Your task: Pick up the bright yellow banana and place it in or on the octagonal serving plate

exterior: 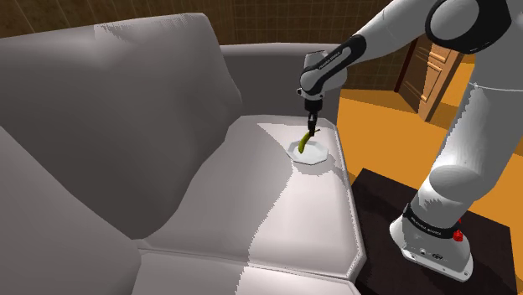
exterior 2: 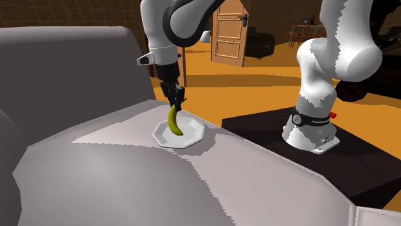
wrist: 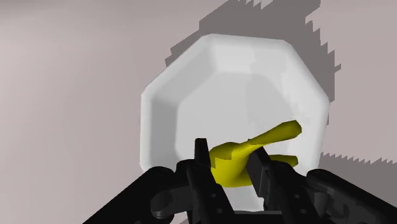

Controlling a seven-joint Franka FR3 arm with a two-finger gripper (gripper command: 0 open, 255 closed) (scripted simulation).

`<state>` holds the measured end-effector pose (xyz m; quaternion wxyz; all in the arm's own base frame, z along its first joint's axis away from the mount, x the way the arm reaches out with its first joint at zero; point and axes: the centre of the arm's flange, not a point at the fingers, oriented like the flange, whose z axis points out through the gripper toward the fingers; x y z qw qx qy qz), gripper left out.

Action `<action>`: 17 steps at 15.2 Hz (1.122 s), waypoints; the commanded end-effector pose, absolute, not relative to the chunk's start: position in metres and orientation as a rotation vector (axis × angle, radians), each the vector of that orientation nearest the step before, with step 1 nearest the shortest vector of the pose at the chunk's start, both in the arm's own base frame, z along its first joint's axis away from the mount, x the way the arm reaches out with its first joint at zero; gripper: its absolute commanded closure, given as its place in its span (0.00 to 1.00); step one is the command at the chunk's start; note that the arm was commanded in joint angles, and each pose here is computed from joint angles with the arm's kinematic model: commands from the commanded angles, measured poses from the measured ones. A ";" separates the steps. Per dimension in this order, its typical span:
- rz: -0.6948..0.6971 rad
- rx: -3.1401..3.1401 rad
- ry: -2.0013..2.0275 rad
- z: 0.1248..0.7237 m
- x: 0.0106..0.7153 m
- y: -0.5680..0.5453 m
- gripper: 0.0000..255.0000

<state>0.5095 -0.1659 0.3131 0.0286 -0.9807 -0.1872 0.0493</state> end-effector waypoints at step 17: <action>0.152 -3.026 -0.578 0.248 0.509 -0.166 1.00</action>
